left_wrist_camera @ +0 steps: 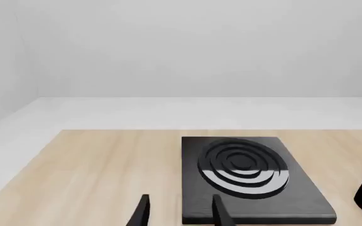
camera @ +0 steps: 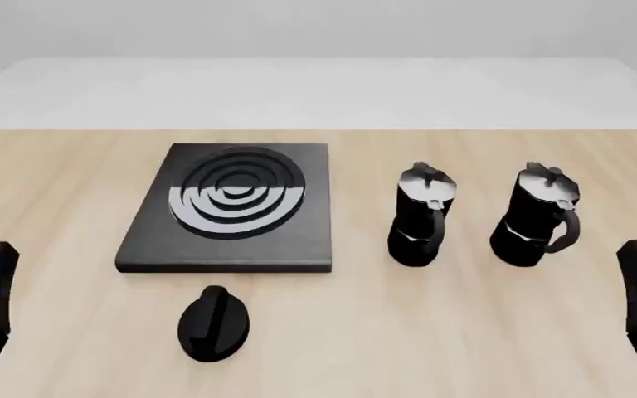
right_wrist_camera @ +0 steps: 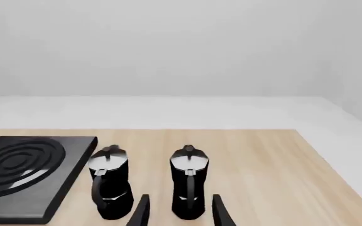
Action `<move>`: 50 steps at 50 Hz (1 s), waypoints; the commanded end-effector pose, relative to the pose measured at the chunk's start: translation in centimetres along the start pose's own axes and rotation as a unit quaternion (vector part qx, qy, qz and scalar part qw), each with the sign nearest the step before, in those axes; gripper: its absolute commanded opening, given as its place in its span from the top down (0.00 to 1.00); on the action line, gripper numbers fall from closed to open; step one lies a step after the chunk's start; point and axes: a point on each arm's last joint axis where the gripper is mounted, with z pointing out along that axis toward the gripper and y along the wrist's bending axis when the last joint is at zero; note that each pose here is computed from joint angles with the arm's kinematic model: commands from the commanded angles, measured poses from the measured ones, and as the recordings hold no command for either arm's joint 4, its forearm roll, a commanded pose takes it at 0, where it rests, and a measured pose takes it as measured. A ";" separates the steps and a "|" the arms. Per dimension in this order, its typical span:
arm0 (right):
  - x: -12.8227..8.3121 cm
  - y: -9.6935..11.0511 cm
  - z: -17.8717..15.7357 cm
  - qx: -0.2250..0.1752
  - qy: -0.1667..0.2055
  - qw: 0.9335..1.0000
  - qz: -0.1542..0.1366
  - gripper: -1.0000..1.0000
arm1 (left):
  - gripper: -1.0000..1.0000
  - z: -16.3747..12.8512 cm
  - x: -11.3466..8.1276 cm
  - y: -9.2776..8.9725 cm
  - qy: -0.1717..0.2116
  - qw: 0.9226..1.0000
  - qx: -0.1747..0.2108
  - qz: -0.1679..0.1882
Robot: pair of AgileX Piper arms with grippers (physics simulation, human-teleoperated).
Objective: Put the right moka pot on the stove.
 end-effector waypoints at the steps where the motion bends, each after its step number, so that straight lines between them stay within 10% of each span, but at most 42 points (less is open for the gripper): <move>1: 0.0 -0.1 2.4 0.009 0.032 0.999 -0.005 0.00 | 0.00 0.0 -0.1 0.0 0.000 1.000 0.000 0.000; 50: 4.7 -0.6 9.2 0.021 0.121 0.992 0.021 0.00 | 0.00 0.0 -0.1 0.0 0.000 1.000 0.000 0.000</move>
